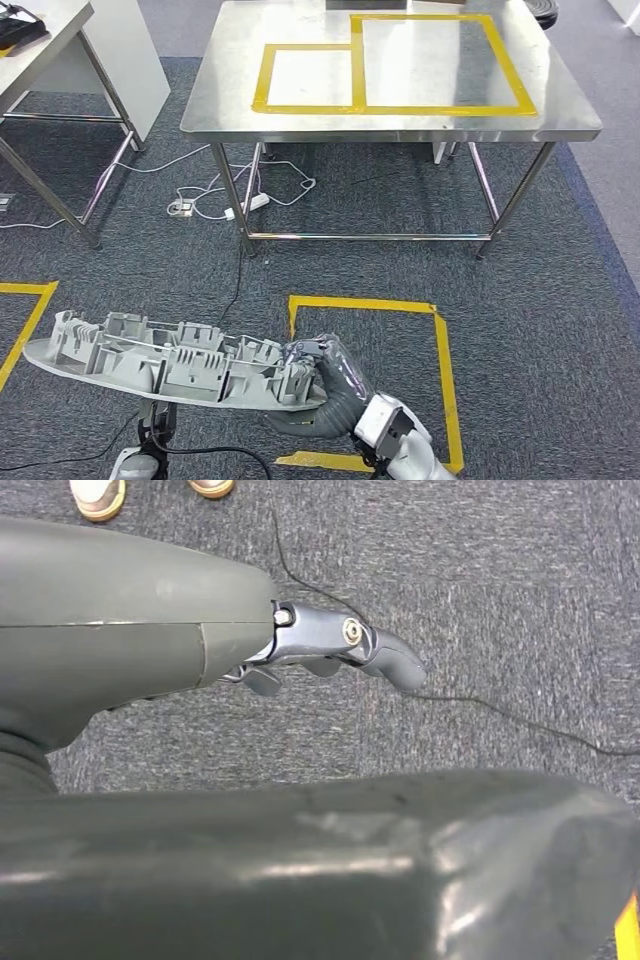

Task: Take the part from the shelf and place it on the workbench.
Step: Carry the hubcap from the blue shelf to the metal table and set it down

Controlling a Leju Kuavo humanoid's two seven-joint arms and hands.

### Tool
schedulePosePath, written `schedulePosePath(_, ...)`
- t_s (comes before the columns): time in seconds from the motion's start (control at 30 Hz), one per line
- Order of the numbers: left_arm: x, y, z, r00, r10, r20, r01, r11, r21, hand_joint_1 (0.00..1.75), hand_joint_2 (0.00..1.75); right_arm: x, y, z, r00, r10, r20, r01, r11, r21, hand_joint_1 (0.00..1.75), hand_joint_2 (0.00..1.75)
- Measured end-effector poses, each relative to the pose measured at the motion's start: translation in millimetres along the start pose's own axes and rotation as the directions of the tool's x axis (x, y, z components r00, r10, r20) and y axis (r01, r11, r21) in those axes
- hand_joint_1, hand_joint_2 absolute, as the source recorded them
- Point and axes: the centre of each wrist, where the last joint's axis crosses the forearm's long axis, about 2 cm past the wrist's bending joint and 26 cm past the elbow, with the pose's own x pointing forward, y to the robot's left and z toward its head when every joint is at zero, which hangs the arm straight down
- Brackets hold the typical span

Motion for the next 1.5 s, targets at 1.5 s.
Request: schedulePosePath(1.5, -5.7, -1.7, 6.3, 1.000, -0.005, -0.014, 0.005, 1.000, 0.008, 0.00, 0.00, -1.8, 5.3, 6.6, 1.000, -0.009, -0.017, 0.009, 1.000, 0.008, 1.75, 1.75)
